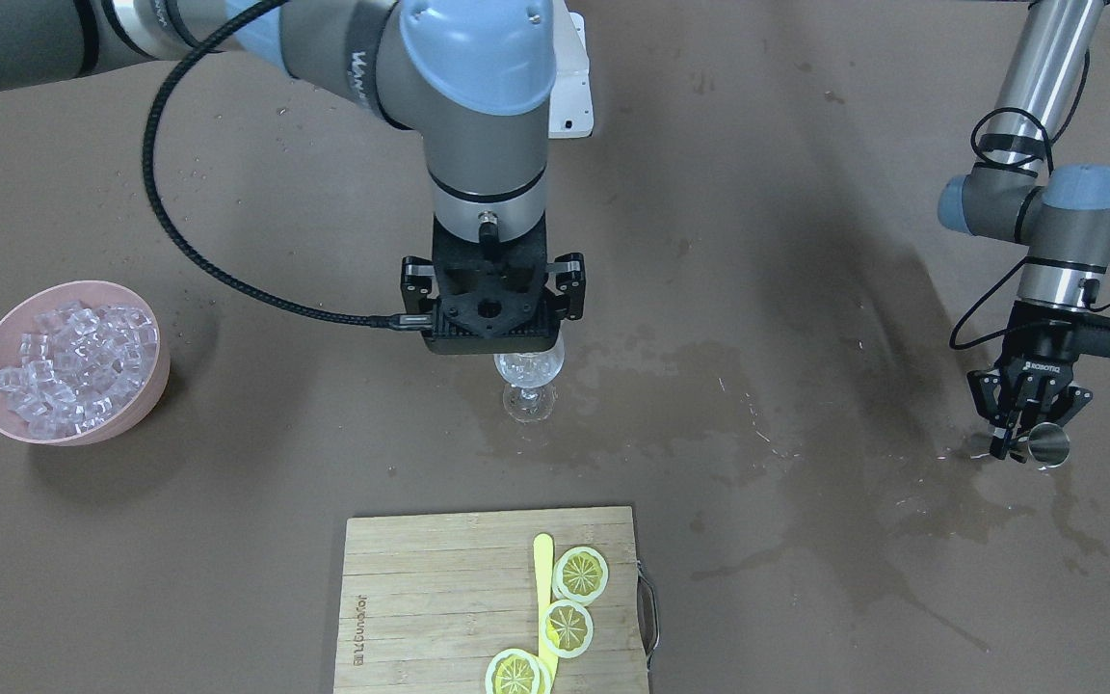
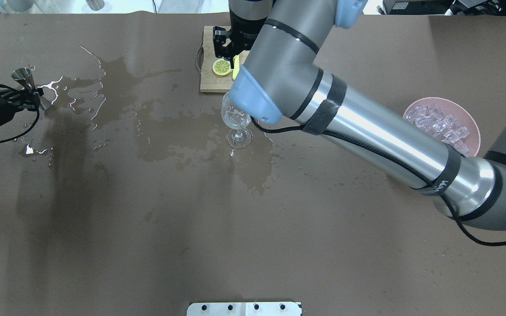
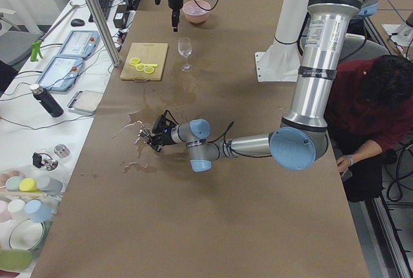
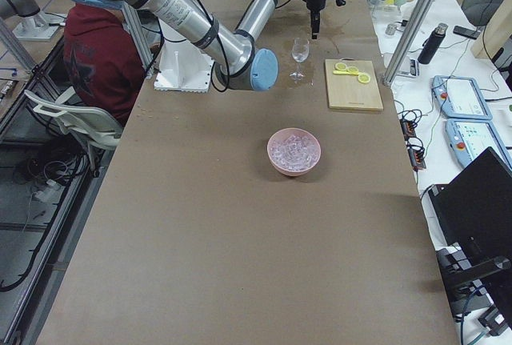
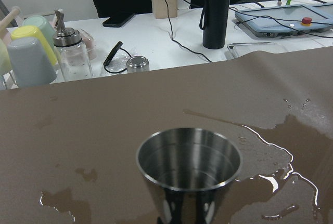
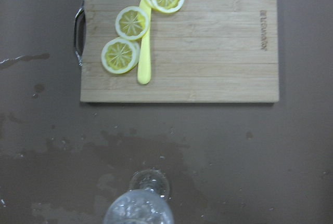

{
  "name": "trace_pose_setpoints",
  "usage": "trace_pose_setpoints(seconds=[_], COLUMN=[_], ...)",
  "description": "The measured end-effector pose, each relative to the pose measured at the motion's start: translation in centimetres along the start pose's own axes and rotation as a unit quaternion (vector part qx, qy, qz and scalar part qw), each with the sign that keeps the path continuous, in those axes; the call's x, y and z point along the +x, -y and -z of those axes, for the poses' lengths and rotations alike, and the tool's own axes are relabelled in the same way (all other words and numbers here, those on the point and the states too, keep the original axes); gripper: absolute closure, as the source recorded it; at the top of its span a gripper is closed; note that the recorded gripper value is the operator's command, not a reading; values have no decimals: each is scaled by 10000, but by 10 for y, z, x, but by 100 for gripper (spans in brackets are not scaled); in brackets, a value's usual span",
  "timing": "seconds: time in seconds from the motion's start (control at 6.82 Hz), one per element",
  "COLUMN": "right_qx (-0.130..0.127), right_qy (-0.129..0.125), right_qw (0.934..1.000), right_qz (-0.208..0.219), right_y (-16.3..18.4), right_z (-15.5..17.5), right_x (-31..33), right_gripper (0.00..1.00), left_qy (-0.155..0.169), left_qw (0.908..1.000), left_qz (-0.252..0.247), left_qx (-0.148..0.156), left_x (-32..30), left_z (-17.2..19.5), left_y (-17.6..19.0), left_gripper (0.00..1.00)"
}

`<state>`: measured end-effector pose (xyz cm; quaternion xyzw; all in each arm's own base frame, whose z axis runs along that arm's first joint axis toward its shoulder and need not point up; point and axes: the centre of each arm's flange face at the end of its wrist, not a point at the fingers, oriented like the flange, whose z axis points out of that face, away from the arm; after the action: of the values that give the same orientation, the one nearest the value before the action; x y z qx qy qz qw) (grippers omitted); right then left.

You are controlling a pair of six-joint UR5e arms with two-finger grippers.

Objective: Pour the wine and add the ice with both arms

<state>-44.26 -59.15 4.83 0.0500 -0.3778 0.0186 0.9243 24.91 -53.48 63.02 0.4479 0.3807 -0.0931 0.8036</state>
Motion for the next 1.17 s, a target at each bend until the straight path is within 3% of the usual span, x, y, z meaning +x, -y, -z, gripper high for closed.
trace_pose_setpoints(seconds=[0.15, 0.59, 0.88, 1.17], right_qx=[43, 52, -20, -104], right_qy=[5, -98, -238, -239], right_qw=[10000, 9993, 9981, 9992], right_qz=[49, 347, 569, 304], right_y=[13, 33, 38, 35], right_z=[4, 12, 13, 17], right_x=[52, 257, 368, 449], right_gripper=[0, 0, 0, 0], left_qy=[-11, -70, -80, -84], left_qw=[10000, 10000, 10000, 10000], left_qz=[2, -7, -12, -13], left_qx=[-18, -2, 1, 8], left_x=[1, 6, 6, 7], left_z=[-1, -1, 0, -1], left_y=[-2, 1, 2, 3], left_gripper=[100, 73, 68, 65])
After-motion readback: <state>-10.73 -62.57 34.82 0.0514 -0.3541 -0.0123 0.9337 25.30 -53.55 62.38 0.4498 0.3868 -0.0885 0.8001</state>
